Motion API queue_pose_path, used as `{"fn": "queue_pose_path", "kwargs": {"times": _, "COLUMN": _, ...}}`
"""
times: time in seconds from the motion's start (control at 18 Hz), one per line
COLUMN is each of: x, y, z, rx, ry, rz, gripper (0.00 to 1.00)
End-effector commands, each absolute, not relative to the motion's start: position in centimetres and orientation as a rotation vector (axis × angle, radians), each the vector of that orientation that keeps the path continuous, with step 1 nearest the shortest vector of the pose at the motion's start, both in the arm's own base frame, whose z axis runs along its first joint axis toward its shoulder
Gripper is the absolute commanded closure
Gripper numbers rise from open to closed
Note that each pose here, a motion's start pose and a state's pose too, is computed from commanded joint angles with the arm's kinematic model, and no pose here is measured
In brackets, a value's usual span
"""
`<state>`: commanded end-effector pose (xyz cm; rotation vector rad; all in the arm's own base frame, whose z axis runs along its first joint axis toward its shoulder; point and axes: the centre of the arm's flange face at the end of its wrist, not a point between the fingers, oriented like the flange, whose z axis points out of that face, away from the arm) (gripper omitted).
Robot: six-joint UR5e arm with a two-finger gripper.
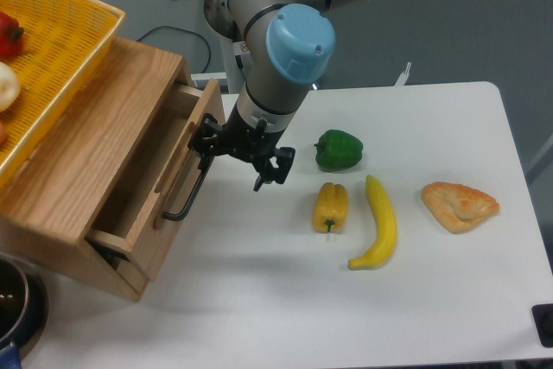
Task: Slide open the top drawer
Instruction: 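Pull the drawer handle outward from the cabinet with the gripper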
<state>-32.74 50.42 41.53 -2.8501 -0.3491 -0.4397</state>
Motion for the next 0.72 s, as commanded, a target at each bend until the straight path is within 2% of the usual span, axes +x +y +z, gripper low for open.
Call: {"fn": "queue_pose_path", "kwargs": {"times": 0.72, "x": -35.0, "y": 49.8, "z": 41.1, "rx": -2.831, "ry": -0.383, "rz": -0.413, "gripper": 0.0}}
